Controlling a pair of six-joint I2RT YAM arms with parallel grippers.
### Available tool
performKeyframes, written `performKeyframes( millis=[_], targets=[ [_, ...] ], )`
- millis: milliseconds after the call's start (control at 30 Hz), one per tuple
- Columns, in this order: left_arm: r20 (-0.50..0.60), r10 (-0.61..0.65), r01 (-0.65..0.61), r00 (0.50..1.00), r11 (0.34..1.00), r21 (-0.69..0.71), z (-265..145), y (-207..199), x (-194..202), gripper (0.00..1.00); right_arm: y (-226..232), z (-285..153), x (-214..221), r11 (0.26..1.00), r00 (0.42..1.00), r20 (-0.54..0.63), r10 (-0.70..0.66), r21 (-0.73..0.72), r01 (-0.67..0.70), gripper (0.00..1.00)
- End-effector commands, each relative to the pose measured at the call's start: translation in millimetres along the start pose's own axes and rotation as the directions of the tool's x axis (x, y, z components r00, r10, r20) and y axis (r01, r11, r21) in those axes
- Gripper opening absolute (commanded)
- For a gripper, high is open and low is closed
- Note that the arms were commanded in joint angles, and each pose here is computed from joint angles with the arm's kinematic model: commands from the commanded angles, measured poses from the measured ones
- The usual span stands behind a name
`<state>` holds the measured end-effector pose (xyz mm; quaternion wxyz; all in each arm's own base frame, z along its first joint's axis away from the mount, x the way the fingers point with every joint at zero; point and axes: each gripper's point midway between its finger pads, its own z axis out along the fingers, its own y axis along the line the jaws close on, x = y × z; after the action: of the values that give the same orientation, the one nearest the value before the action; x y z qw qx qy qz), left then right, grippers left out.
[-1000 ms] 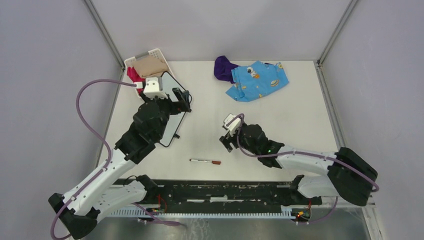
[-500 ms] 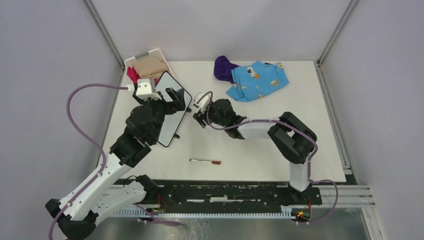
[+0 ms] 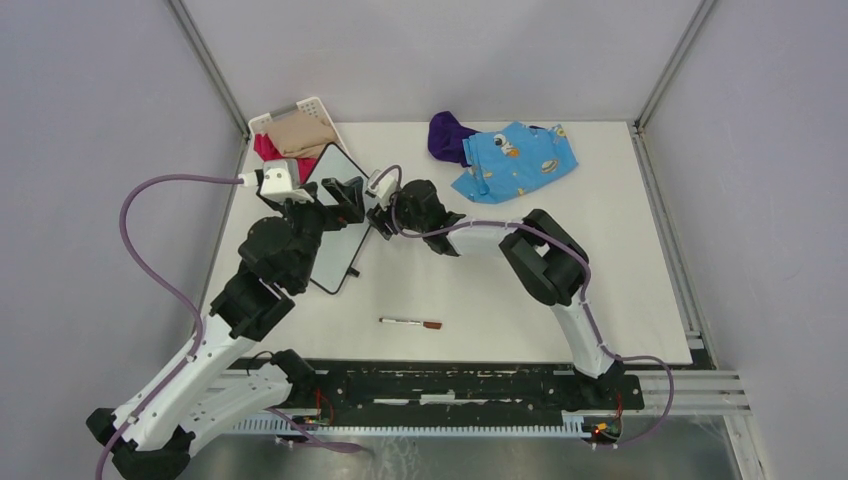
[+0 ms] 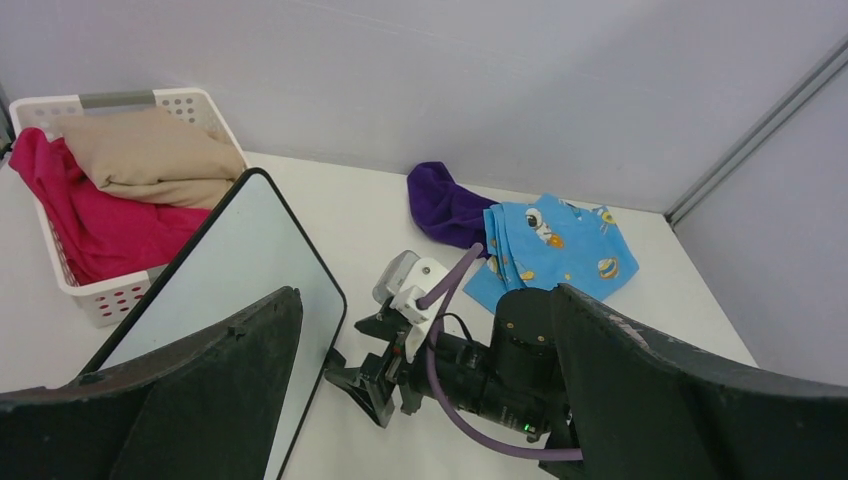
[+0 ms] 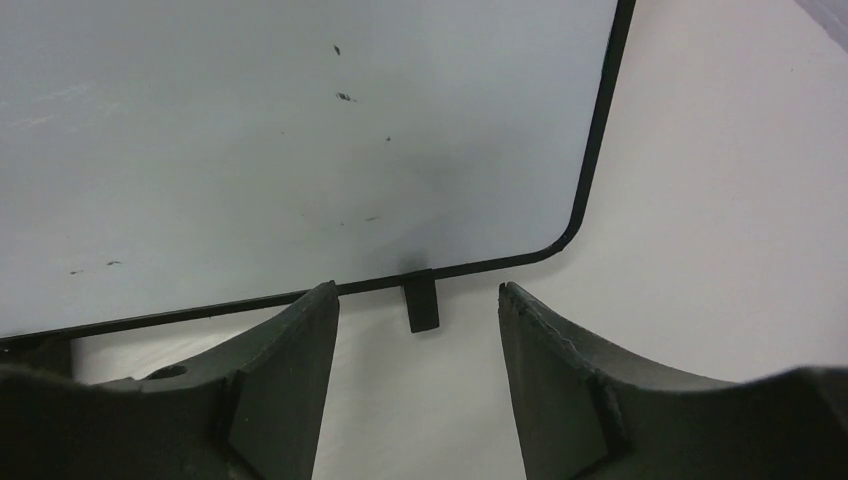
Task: Write a sentence on the whiteboard
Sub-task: Move the whiteboard stand to the center of the board.
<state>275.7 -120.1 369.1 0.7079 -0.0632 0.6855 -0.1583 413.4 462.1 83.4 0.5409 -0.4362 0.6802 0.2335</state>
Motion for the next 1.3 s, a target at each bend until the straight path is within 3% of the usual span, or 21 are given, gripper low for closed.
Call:
performKeyframes(
  millis=[0, 567, 800, 1267],
  targets=[
    [0.056, -0.010, 0.009, 0.998, 1.000, 0.017, -2, -3, -20, 1.00, -5, 9, 1, 0.999, 0.999, 0.006, 0.036, 0.000, -0.036, 0.65],
    [0.047, -0.015, 0.014, 0.999, 1.000, 0.021, 1, -3, -19, 1.00, -10, 34, 19, 0.997, 0.995, -0.056, 0.083, -0.005, -0.083, 0.56],
    [0.041, -0.014, 0.013, 0.999, 1.000, 0.021, 2, -3, -17, 1.00, -12, 37, 20, 0.996, 0.995, -0.055, 0.085, -0.010, -0.086, 0.45],
    [0.029, -0.012, 0.011, 1.000, 1.000, 0.022, 5, -4, -14, 1.00, -12, 24, 21, 0.997, 0.996, -0.050, 0.076, 0.005, -0.076, 0.15]
  ],
)
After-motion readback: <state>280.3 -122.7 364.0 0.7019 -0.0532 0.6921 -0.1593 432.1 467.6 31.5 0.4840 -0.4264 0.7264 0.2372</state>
